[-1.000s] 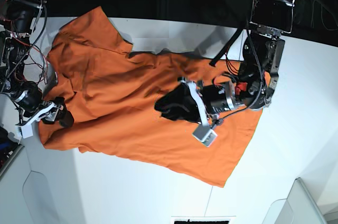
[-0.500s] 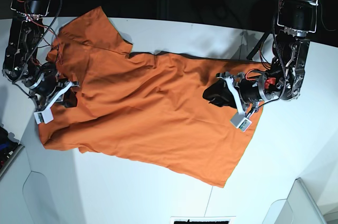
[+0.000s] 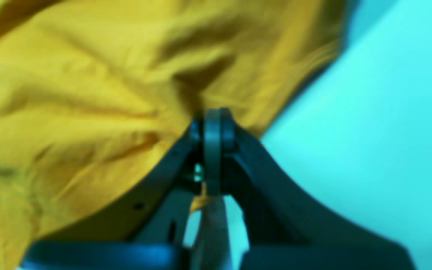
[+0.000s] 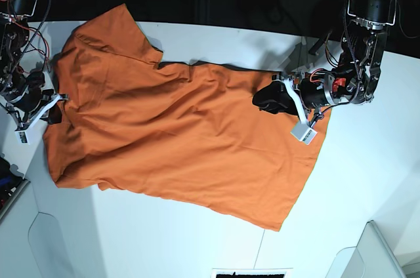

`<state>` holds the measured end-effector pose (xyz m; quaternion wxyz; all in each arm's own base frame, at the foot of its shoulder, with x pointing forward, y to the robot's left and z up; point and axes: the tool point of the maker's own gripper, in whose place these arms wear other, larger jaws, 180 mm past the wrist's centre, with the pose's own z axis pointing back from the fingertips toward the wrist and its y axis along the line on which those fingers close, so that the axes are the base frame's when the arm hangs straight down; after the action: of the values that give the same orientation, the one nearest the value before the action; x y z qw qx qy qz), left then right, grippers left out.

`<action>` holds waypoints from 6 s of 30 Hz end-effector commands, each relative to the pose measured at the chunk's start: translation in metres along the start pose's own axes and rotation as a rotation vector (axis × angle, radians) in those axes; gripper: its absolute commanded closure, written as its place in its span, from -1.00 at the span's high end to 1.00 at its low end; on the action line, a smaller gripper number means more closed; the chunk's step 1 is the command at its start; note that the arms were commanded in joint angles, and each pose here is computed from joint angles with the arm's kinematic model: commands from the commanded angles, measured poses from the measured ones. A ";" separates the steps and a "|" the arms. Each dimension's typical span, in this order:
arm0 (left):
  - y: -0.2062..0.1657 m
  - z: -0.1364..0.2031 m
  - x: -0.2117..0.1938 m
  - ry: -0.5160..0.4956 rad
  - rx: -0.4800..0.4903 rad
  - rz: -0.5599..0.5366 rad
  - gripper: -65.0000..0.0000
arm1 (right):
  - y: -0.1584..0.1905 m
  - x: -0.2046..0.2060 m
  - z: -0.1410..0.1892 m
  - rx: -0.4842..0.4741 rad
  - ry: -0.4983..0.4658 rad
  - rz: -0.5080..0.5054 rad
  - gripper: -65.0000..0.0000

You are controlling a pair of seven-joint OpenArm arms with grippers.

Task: Layout the t-shirt on the table in an organized manner, then fold the t-shirt properly

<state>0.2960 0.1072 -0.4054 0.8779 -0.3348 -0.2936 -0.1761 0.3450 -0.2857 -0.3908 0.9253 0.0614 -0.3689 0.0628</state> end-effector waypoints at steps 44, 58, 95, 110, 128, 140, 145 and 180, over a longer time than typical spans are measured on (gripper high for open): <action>0.015 0.080 0.030 -0.181 0.077 0.023 -0.17 | -0.022 -0.040 0.024 -0.020 0.068 -0.018 -1.00; 0.011 0.084 0.014 -0.144 0.042 0.070 -0.16 | -0.045 0.027 0.067 -0.020 -0.081 -0.087 -0.52; 0.036 0.101 -0.047 0.052 0.193 0.027 0.30 | -0.041 -0.158 0.134 -0.010 0.268 -0.240 -0.02; 0.028 0.101 -0.074 0.149 0.165 0.061 0.30 | -0.021 -0.175 0.123 0.064 0.353 -0.263 -0.03; 0.024 0.100 -0.073 0.123 0.154 0.065 -1.00 | -0.019 -0.177 0.124 0.074 0.361 -0.262 -1.00; -0.004 0.108 -0.022 0.044 0.125 -0.115 -1.00 | -0.040 -0.120 0.131 0.012 0.194 -0.211 -1.00; 0.001 0.109 -0.019 0.028 0.157 -0.137 -1.00 | -0.044 -0.099 0.125 0.009 0.137 -0.200 -1.00; -0.006 0.086 -0.030 -0.026 0.132 -0.054 -1.00 | -0.051 -0.075 0.120 -0.012 0.066 -0.181 -1.00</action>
<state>0.2251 0.1645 -0.3844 0.9006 -0.2690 -0.2980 -0.1669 0.2087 -0.3535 -0.3738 0.9453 0.0966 -0.3103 -0.0290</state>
